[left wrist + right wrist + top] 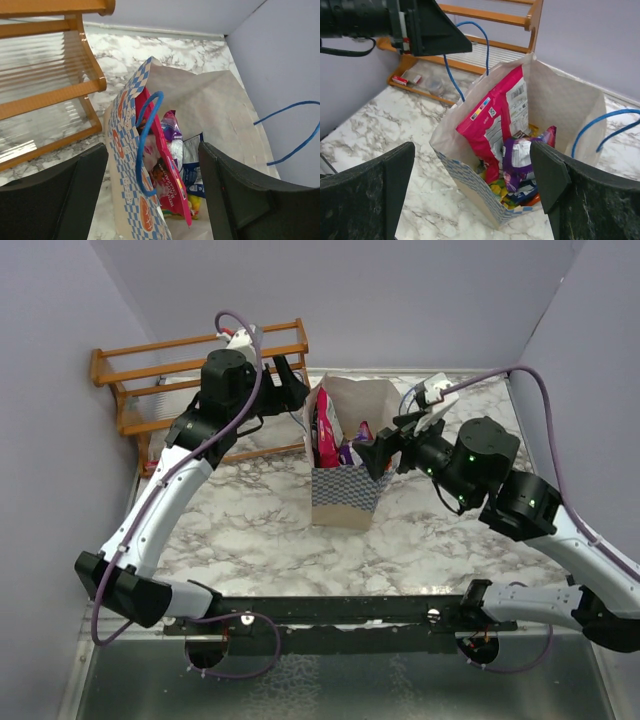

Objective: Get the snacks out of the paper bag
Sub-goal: Take out the snack from the paper bag.

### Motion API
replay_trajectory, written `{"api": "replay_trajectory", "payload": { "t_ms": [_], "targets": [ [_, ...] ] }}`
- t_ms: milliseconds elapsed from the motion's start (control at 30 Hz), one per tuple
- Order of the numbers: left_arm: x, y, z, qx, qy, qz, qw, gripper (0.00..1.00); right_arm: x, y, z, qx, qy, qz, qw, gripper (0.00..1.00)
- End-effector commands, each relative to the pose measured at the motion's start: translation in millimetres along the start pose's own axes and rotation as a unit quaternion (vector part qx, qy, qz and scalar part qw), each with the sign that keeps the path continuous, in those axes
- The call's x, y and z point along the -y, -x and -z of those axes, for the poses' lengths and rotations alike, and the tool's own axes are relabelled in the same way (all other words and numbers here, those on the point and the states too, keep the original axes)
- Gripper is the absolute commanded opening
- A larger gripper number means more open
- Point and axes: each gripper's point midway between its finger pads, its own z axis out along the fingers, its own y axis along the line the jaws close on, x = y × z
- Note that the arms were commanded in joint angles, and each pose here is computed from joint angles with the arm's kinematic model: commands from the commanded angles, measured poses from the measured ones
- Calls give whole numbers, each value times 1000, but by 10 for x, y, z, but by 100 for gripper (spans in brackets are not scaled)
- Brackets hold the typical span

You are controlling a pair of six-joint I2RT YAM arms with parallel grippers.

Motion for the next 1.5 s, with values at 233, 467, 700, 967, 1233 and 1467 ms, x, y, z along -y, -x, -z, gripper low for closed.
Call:
{"api": "replay_trajectory", "payload": {
  "t_ms": [233,467,700,967,1233,1467],
  "targets": [
    [-36,23,-129,-8,-129,71,989,34,-149,-258,-597,-84,-44,-48,994,99],
    [-26,-55,-170,-18,-179,64,981,5,-28,-519,-982,-157,-134,-29,978,82],
    [125,-40,-47,-2,-231,40,972,0,55,-708,-1312,-195,-191,18,962,68],
    [154,-148,23,2,-265,27,964,0,108,-1020,-1558,-222,-227,51,947,55],
    [-25,-229,5,-10,-250,31,968,0,111,-1139,-1590,-237,-225,67,943,50],
    [-17,-278,40,-12,-264,30,964,0,126,-1257,-1655,-250,-240,74,935,39]
  ]
}}
